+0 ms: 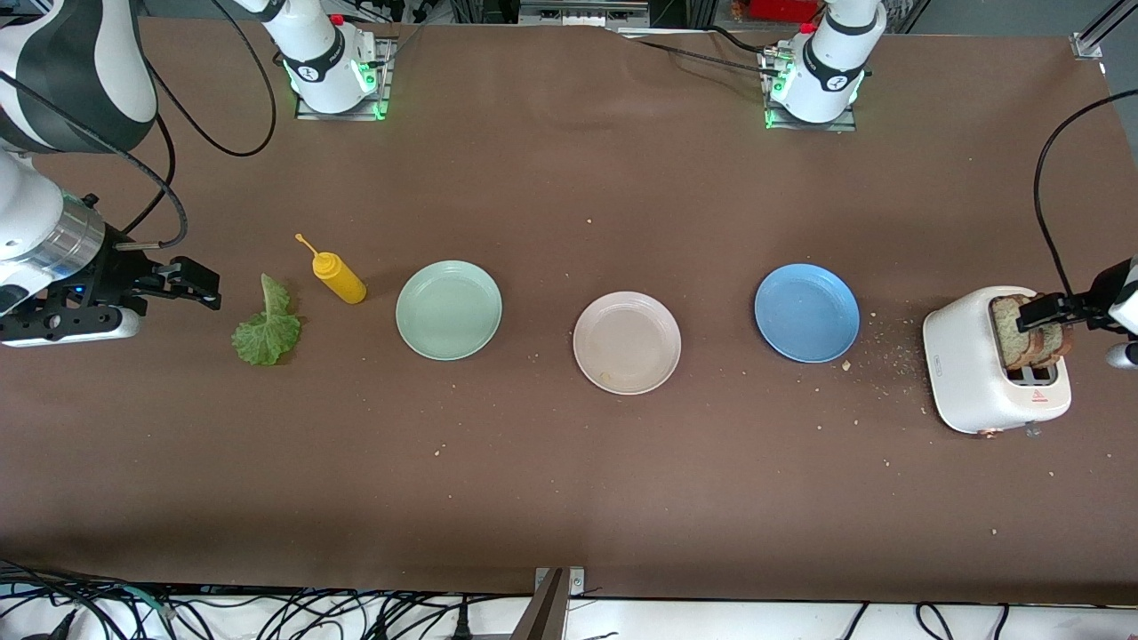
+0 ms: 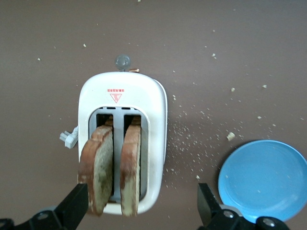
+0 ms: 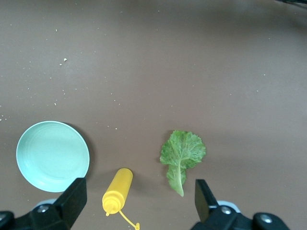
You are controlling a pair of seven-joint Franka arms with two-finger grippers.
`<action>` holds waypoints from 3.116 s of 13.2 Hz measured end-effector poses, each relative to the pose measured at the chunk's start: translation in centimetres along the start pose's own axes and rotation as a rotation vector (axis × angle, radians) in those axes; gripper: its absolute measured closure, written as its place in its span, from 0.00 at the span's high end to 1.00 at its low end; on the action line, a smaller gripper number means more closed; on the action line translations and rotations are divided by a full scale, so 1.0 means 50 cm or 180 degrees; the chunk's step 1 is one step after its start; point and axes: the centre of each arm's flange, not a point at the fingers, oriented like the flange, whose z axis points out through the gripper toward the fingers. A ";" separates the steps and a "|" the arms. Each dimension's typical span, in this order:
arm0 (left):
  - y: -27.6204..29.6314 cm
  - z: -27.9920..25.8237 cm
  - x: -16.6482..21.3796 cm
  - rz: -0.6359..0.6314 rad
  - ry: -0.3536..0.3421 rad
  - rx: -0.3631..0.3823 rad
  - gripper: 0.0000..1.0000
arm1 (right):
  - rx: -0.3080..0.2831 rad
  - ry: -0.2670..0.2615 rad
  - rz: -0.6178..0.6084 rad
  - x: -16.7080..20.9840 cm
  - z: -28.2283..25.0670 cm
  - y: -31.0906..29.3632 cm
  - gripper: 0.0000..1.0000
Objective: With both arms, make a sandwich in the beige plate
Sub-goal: 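Lower the left gripper onto a bread slice in the white toaster, then grasp the bread slice and lift it out of the toaster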
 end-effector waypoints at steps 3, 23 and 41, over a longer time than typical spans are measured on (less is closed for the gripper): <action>0.005 0.069 -0.009 0.0010 0.0044 -0.0011 1.00 | 0.0000 0.0000 0.0000 0.000 0.000 0.000 1.00; -0.004 0.115 -0.046 0.0100 -0.0076 0.0220 0.08 | 0.0000 0.0000 0.0001 0.000 0.000 0.000 1.00; 0.196 -0.196 -0.036 0.0455 -0.0226 0.0078 0.08 | 0.0032 0.0001 0.0021 0.000 0.000 0.004 1.00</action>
